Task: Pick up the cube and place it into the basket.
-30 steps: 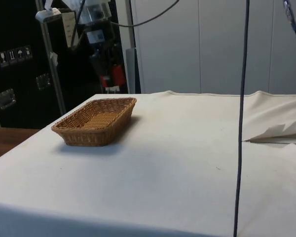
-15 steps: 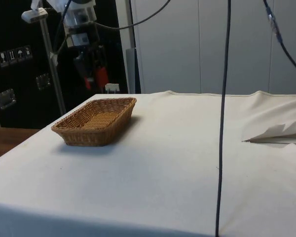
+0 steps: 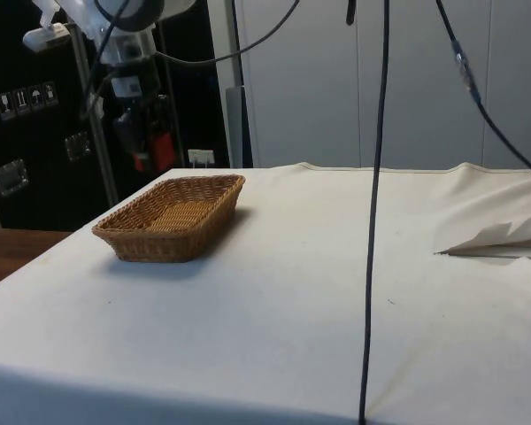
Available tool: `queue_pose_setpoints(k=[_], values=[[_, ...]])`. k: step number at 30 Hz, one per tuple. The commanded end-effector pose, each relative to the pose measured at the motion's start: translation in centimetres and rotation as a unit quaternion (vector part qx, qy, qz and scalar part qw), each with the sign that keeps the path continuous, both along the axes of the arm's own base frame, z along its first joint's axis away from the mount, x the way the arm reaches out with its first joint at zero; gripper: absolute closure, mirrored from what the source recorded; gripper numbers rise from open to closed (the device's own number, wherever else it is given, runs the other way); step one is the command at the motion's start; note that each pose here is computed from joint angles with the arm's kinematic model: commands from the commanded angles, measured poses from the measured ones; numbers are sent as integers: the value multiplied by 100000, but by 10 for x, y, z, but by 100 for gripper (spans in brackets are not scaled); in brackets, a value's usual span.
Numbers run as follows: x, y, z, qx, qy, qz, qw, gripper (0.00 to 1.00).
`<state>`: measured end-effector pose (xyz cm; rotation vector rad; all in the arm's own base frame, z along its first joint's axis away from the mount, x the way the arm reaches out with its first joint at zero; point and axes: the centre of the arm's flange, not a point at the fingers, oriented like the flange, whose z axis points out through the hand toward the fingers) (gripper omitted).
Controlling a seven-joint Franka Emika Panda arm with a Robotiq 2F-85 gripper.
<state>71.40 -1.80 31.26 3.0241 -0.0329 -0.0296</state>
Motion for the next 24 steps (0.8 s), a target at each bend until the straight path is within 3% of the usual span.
queue_pose_setpoints(k=[1, 17, 18, 19, 24], values=[[1, 0, -1, -18, -149, 29, 100000, 100], [3, 2, -14, -891, -540, 181, 99994, 100], [2, 1, -12, -391, -148, 269, 99999, 100], [4, 2, -18, -1188, -800, 255, 99989, 100], [6, 3, -29, -1998, -1384, 266, 99970, 100]])
